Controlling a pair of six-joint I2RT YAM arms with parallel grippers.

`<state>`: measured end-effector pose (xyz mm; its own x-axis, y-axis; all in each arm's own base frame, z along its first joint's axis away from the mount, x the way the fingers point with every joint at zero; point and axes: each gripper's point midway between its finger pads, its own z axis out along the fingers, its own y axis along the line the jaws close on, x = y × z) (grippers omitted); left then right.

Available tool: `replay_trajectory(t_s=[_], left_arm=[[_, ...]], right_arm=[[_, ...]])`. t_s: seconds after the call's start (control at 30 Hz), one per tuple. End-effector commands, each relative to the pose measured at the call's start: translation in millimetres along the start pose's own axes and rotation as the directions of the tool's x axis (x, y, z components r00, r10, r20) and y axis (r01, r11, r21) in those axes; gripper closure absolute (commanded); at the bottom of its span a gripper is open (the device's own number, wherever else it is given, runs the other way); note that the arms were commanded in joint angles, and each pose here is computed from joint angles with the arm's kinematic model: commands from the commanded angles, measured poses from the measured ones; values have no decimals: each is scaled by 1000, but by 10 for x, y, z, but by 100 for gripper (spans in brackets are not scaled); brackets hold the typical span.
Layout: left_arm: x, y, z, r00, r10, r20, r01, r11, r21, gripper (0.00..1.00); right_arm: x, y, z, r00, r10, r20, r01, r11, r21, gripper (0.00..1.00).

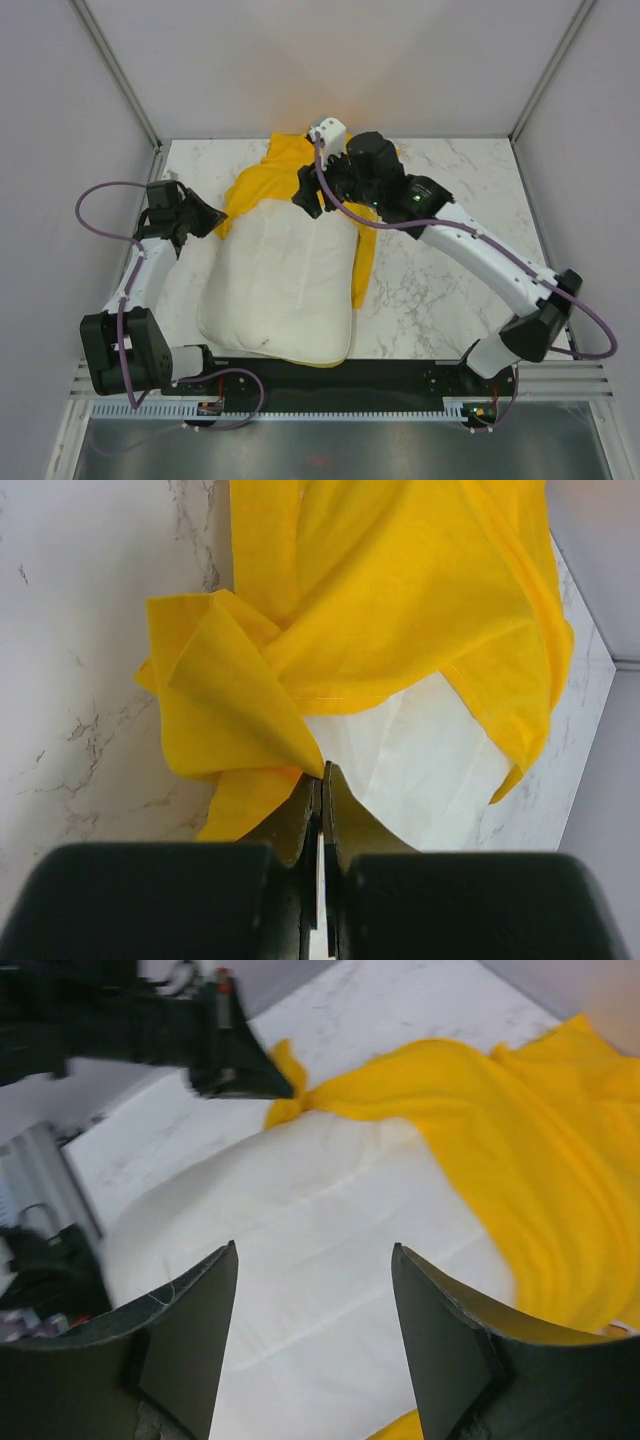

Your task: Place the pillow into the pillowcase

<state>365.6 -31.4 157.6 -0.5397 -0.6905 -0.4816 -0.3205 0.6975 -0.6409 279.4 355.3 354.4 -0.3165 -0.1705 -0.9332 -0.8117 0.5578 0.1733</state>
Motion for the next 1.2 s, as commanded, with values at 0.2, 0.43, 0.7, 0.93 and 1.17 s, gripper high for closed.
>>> replay_trajectory(t_s=[0.2, 0.43, 0.7, 0.93, 1.17], left_arm=[[-83, 173, -256, 987, 29, 156, -20, 998, -55, 98], [348, 733, -163, 988, -7, 157, 31, 988, -150, 98], [575, 840, -31, 995, -32, 97, 45, 990, -130, 98], [669, 967, -79, 994, -17, 108, 34, 987, -155, 98], [773, 1046, -69, 994, -33, 102, 49, 986, -157, 98]], right_arm=[[967, -1557, 647, 926, -74, -369, 293, 759, 582, 30], [1189, -1959, 773, 866, -126, -484, 454, 603, 656, 30], [1502, -2149, 941, 820, -122, -560, 527, 545, 652, 35], [1515, -2056, 987, 842, -119, -525, 482, 601, 637, 37], [1590, -2155, 1011, 835, -105, -540, 496, 568, 657, 54]])
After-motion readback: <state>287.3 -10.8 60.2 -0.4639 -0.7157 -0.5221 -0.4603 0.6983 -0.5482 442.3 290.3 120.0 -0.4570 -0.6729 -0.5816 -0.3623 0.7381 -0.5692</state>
